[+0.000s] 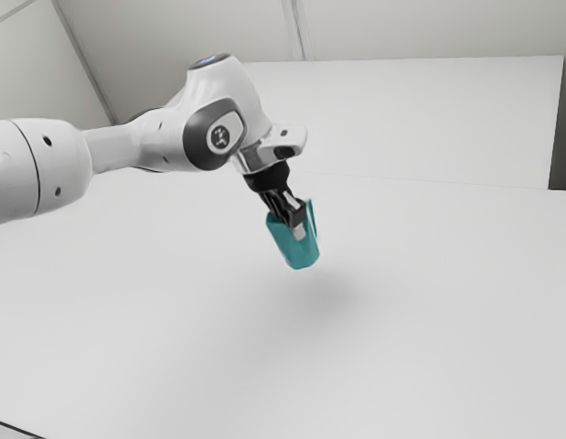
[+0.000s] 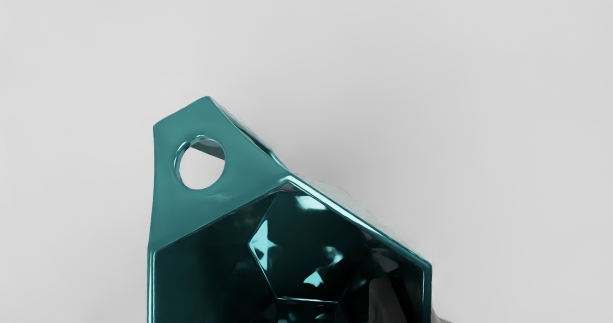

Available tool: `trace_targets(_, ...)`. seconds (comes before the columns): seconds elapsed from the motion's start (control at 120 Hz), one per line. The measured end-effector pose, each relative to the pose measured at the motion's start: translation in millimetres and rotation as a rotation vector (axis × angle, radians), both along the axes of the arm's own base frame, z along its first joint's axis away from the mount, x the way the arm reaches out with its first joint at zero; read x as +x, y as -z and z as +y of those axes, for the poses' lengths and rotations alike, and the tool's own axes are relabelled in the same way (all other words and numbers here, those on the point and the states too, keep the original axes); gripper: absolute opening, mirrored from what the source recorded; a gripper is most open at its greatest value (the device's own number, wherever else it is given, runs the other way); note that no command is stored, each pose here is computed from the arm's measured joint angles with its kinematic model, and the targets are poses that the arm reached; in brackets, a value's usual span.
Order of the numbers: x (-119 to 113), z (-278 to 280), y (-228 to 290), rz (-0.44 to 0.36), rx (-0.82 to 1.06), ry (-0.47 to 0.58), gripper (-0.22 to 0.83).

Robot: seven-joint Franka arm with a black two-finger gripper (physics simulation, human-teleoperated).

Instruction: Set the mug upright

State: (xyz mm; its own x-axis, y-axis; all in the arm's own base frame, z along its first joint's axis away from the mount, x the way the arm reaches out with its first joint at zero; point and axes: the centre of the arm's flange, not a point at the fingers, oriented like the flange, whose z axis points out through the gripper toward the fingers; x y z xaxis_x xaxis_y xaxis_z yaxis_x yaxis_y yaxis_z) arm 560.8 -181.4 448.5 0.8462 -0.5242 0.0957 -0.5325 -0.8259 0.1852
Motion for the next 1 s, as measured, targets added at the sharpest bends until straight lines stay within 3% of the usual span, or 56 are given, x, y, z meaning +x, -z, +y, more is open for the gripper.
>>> trace_targets(0.55,-51,63,40,0.025,0.277,-0.078,-0.17)
trace_targets(1.0,-63,60,66,-0.122,0.284,-0.154,-0.17)
